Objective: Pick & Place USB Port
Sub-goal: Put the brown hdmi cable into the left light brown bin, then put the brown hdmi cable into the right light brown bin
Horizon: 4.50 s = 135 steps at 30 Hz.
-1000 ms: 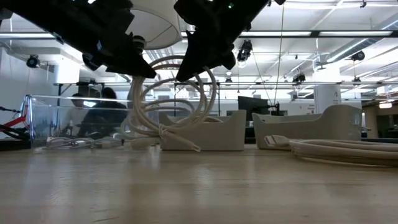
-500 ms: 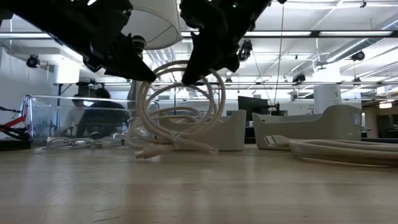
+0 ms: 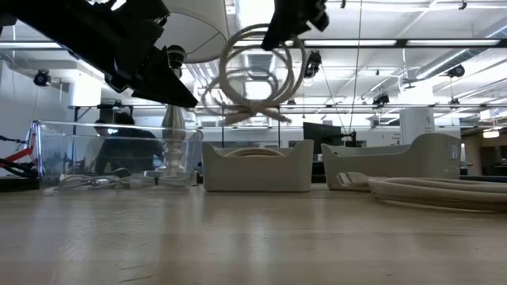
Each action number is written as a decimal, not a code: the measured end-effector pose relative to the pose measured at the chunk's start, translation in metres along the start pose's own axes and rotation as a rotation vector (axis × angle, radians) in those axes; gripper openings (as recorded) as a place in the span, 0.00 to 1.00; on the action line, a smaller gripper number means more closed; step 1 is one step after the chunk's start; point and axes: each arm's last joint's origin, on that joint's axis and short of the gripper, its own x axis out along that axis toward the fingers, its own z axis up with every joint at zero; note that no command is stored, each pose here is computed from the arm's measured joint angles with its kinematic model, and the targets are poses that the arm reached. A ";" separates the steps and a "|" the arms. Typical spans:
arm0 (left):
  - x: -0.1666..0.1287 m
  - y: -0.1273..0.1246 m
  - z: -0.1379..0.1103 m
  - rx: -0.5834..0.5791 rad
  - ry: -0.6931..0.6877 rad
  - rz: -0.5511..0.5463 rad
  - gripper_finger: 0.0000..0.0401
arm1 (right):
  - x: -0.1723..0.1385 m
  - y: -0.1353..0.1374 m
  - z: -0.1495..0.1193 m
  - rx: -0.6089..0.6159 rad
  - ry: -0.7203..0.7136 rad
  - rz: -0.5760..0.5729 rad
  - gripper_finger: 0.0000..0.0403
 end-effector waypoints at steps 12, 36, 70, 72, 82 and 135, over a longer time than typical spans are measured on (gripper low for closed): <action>0.000 0.000 0.000 0.001 0.001 0.001 0.36 | 0.062 -0.023 -0.012 0.047 0.130 -0.106 0.03; 0.000 0.002 -0.004 0.016 0.024 0.013 0.36 | 0.105 -0.013 -0.041 -0.004 0.287 -0.132 0.19; 0.000 0.002 -0.004 0.021 0.027 0.014 0.36 | 0.097 -0.056 -0.028 -0.130 0.306 -0.160 0.47; 0.000 0.002 -0.004 0.021 0.027 0.014 0.36 | 0.089 -0.057 -0.026 -0.128 0.305 -0.155 0.47; 0.000 0.002 -0.004 0.022 0.028 0.015 0.36 | 0.031 -0.050 -0.027 0.031 0.397 0.008 0.44; 0.007 0.010 -0.016 -0.042 0.067 0.003 0.36 | 0.011 0.070 -0.204 0.253 0.603 0.473 0.42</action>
